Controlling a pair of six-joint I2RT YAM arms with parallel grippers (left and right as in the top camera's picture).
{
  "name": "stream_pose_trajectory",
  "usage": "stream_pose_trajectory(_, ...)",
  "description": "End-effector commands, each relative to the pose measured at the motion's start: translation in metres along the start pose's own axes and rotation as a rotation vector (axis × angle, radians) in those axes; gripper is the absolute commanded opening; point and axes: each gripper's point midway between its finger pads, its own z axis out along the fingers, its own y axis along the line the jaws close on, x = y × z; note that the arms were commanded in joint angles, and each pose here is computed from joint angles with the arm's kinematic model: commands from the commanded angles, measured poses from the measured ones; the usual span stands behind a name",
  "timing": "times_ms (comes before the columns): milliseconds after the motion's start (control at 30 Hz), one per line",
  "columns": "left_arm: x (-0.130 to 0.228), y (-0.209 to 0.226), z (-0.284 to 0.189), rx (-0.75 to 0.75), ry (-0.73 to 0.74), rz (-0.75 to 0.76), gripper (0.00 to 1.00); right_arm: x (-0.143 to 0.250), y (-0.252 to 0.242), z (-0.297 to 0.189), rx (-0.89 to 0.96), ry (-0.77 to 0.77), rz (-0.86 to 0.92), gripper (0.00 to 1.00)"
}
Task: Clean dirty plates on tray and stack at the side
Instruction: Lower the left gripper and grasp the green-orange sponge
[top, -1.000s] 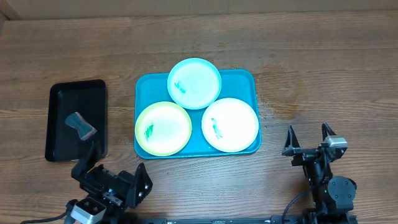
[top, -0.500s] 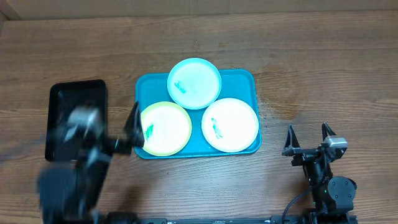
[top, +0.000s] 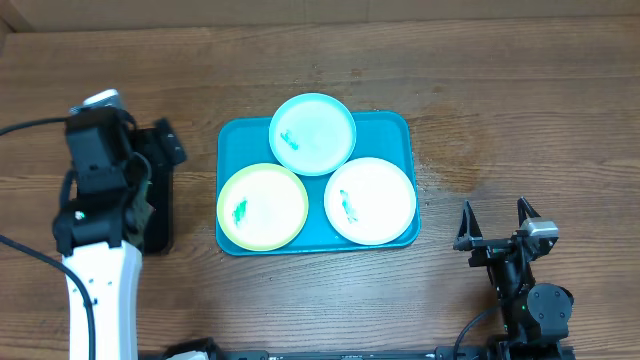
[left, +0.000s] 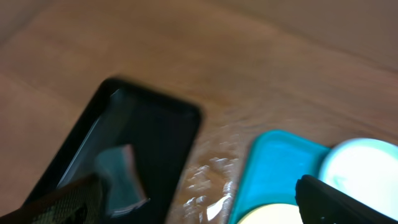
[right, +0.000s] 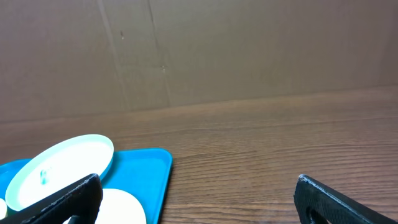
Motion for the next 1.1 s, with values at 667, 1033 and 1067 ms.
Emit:
stream_pose_trajectory(667,0.105,0.109,0.127,-0.216,0.478,-0.389,1.0,0.002,-0.001,0.0,0.005,-0.004,0.004,1.0)
stream_pose_trajectory(1033,0.153,0.116,0.157,-0.227,0.632,-0.305,0.95,0.002,-0.001,0.0,0.005,-0.004,0.004,1.0)
stream_pose_trajectory(1067,0.155,0.117,0.158,-0.236,0.639,-0.3,0.95,0.002,-0.001,0.0,0.005,-0.004,0.004,1.0)
